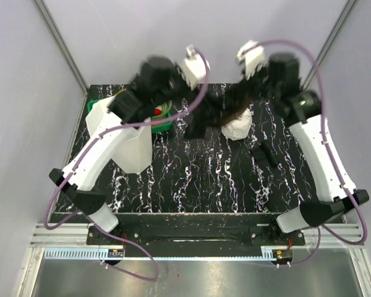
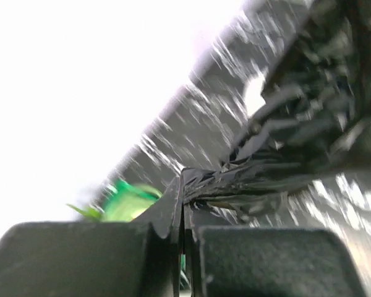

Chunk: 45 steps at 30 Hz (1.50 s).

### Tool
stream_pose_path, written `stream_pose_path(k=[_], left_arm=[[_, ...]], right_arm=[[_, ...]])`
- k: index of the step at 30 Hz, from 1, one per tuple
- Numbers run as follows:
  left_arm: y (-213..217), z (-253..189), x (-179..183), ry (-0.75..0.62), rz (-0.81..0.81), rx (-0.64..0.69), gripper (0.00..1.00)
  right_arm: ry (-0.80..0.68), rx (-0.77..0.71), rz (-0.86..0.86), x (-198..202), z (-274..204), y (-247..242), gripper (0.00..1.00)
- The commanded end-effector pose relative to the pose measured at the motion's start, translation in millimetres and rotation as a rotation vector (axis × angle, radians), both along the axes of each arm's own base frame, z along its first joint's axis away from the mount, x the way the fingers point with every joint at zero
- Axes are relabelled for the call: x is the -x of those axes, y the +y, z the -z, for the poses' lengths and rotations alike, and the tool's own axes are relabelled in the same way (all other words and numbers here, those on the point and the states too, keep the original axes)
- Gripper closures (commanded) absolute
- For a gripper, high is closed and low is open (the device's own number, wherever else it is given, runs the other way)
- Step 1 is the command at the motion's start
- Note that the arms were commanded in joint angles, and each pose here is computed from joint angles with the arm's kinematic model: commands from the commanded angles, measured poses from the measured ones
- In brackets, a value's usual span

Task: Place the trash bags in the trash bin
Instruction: Unfold the trash bag at the center of the board.

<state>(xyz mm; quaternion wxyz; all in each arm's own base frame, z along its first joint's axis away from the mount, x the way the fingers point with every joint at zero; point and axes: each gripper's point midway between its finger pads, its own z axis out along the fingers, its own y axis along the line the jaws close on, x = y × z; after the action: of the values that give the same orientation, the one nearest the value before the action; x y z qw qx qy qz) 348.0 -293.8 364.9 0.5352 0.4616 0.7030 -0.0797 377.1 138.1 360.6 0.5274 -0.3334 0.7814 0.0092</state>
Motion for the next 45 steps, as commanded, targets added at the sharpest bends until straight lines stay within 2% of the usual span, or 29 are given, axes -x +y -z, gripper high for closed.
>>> stream_pose_path(k=[1, 2, 4, 6, 7, 9, 11, 13, 15, 18, 20, 22, 24, 25, 26, 27, 29, 30, 32, 33, 34, 35, 36, 37, 39, 41, 42, 43, 45], left_arm=[[29.6, -181.9, -21.1, -0.302, -0.127, 0.348, 1.0], [38.7, -221.2, -17.7, -0.401, -0.14, 0.411, 1.0], [64.6, -275.5, -10.5, -0.569, -0.213, 0.498, 1.0], [89.4, -287.8, -14.1, -0.654, -0.297, 0.512, 1.0], [109.3, -299.4, -3.9, -0.688, -0.329, 0.552, 1.0], [137.6, -291.4, -10.9, -0.667, -0.424, 0.559, 1.0], [146.3, -264.2, -20.4, -0.612, -0.454, 0.525, 1.0], [128.1, -212.6, -26.4, -0.491, -0.39, 0.456, 1.0], [105.1, -139.7, -29.2, -0.339, -0.31, 0.35, 1.0], [99.0, -63.5, -29.4, -0.227, -0.283, 0.215, 1.0], [93.3, -43.3, -22.6, -0.166, -0.254, 0.215, 1.0], [67.9, -31.8, -12.8, -0.087, -0.177, 0.249, 1.0], [36.4, -30.1, -9.3, -0.065, -0.122, 0.231, 1.0], [17.5, -21.2, -19.0, -0.034, -0.104, 0.204, 1.0], [6.9, -42.8, -26.2, -0.046, -0.099, 0.235, 1.0], [-3.7, -59.9, -36.1, -0.048, -0.096, 0.255, 1.0], [-7.8, -159.0, -36.9, -0.193, -0.072, 0.405, 1.0], [-5.9, -200.3, -29.4, -0.276, -0.059, 0.476, 1.0], [15.3, -277.9, 12.0, -0.463, -0.036, 0.609, 1.0], [18.2, -284.9, 24.4, -0.483, -0.023, 0.616, 1.0], [20.3, -273.6, 31.9, -0.457, -0.008, 0.603, 1.0], [17.3, -250.2, 34.8, -0.382, 0.002, 0.574, 1.0], [-0.1, -197.5, 31.8, -0.259, 0.048, 0.48, 1.0], [-10.9, -143.2, 34.3, -0.157, 0.077, 0.408, 1.0], [-26.5, 20.1, 33.9, 0.068, 0.075, 0.195, 1.0], [-19.5, 139.3, 50.0, 0.234, 0.075, -0.002, 1.0], [-15.6, 168.5, 54.4, 0.282, 0.073, -0.052, 1.0], [-11.6, 176.8, 55.2, 0.287, 0.072, -0.078, 1.0], [-4.6, 168.7, 48.8, 0.249, 0.059, -0.095, 1.0]], right_arm=[[-0.373, -0.036, 0.155, -22.1, -161.8, -30.8, 1.0], [-0.46, -0.06, 0.174, -16.8, -199.4, -36.3, 1.0], [-0.589, -0.073, 0.249, -13.8, -245.4, -54.2, 1.0], [-0.686, -0.092, 0.356, -6.5, -274.6, -84.0, 1.0], [-0.709, -0.107, 0.413, -1.2, -282.1, -103.9, 1.0], [-0.717, -0.122, 0.509, 5.0, -283.2, -136.2, 1.0], [-0.713, -0.16, 0.531, 8.5, -269.0, -146.8, 1.0], [-0.663, -0.211, 0.433, 6.2, -224.7, -127.1, 1.0], [-0.45, -0.204, 0.366, -5.4, -141.5, -108.2, 1.0], [-0.255, -0.082, 0.396, -9.3, -46.4, -115.8, 1.0], [-0.203, -0.158, 0.332, 3.7, -27.2, -99.4, 1.0], [-0.052, -0.274, 0.173, 16.2, -1.8, -58.1, 1.0], [0.074, -0.286, 0.113, 8.8, 27.1, -28.3, 1.0], [0.081, -0.271, 0.101, 0.4, 23.8, -18.5, 1.0], [0.085, -0.266, 0.095, -10.0, 15.3, -12.3, 1.0], [0.043, -0.276, 0.089, -20.6, -15.5, -9.5, 1.0], [-0.115, -0.311, 0.088, -27.6, -104.2, -12.3, 1.0], [-0.229, -0.345, 0.07, -18.8, -159.4, -14.0, 1.0], [-0.445, -0.418, 0.034, 18.9, -244.1, -22.3, 1.0], [-0.472, -0.427, 0.014, 28.8, -251.4, -22.2, 1.0], [-0.463, -0.412, -0.011, 38.1, -244.8, -20.8, 1.0], [-0.413, -0.388, -0.031, 36.9, -217.3, -16.8, 1.0], [-0.357, -0.375, -0.058, 31.7, -180.0, -9.6, 1.0], [-0.245, -0.347, -0.068, 25.1, -114.0, -3.9, 1.0], [0.092, -0.287, -0.09, 30.8, 38.8, 7.9, 1.0], [0.311, -0.24, -0.134, 57.5, 136.4, 10.8, 1.0], [0.363, -0.206, -0.147, 66.7, 161.6, 8.8, 1.0], [0.407, -0.166, -0.134, 72.2, 181.6, 2.6, 1.0], [0.442, -0.078, -0.102, 79.2, 197.3, -13.6, 1.0]])
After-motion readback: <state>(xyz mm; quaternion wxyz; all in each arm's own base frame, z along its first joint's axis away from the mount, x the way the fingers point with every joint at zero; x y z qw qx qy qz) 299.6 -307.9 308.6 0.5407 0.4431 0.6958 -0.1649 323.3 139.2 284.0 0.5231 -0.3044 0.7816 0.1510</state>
